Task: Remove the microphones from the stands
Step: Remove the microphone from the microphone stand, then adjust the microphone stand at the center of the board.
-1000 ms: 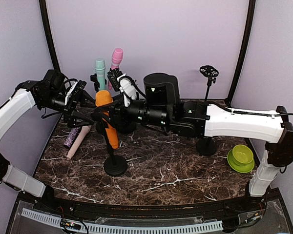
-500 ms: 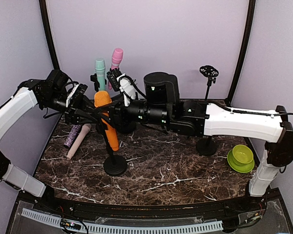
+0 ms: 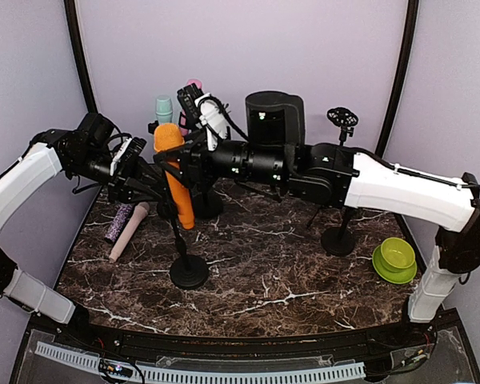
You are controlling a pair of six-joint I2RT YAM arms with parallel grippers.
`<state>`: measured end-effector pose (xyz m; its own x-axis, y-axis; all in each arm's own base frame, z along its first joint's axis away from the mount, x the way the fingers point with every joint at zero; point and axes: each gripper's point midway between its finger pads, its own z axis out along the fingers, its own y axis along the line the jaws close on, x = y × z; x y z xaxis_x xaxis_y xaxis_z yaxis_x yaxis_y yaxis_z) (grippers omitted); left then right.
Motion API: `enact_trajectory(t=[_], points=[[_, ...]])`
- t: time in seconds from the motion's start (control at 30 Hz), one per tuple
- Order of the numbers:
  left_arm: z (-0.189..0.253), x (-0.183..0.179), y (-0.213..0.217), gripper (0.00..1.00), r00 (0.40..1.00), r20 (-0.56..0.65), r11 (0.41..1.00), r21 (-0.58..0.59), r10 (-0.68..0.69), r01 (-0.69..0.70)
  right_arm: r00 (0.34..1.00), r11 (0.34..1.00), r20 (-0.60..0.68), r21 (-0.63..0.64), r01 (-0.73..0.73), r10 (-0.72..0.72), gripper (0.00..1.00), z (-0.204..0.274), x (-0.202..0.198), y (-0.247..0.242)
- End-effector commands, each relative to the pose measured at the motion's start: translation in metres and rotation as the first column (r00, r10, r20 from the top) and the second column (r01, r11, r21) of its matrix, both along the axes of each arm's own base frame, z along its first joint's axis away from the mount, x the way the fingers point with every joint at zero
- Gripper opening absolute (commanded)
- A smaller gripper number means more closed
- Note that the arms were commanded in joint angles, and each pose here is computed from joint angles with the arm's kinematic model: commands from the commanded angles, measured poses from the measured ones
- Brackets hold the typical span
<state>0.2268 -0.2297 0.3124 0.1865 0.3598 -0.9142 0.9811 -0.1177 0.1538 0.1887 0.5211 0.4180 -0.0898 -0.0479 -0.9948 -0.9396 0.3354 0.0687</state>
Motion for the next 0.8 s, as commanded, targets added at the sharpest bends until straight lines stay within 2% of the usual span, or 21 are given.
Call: enact_trajectory(t=[0.0, 0.07, 0.13, 0.3, 0.33, 0.47, 0.63, 0.77], points=[[0.004, 0.003, -0.001, 0.14, 1.0, 0.004, 1.0, 0.012, 0.025, -0.025, 0.984, 0.974, 0.152, 0.22, 0.062, -0.097, 0.13, 0.112, -0.003, -0.053], [0.005, 0.007, -0.002, 0.3, 0.999, 0.002, 0.999, 0.017, 0.049, -0.049, 0.979, 0.959, 0.165, 0.274, 0.07, -0.119, 0.12, 0.128, -0.006, -0.067], [0.008, 0.01, -0.001, 0.58, 0.998, 0.006, 0.998, 0.016, 0.068, -0.068, 0.979, 0.94, 0.168, 0.336, 0.056, -0.118, 0.11, 0.143, -0.013, -0.082], [0.019, 0.011, 0.001, 0.95, 0.993, -0.004, 0.992, 0.017, 0.121, -0.121, 0.987, 0.927, 0.143, 0.376, 0.016, -0.075, 0.09, 0.148, -0.02, -0.084], [0.022, 0.01, 0.002, 0.98, 0.991, -0.004, 0.991, 0.02, 0.135, -0.134, 0.988, 0.922, 0.137, 0.387, 0.005, -0.063, 0.09, 0.149, -0.021, -0.083], [0.034, -0.004, 0.01, 0.99, 0.986, 0.002, 0.986, 0.02, 0.166, -0.166, 0.992, 0.907, 0.129, 0.418, -0.044, -0.011, 0.09, 0.153, -0.029, -0.078], [0.033, -0.027, 0.014, 0.99, 0.991, 0.039, 0.991, -0.015, 0.131, -0.13, 0.993, 0.935, 0.117, 0.356, -0.012, -0.032, 0.07, 0.132, -0.019, -0.06], [0.02, -0.034, 0.005, 0.99, 0.997, -0.016, 0.997, -0.007, 0.071, -0.072, 0.995, 0.952, 0.095, 0.305, 0.004, -0.035, 0.05, 0.109, -0.012, -0.045]])
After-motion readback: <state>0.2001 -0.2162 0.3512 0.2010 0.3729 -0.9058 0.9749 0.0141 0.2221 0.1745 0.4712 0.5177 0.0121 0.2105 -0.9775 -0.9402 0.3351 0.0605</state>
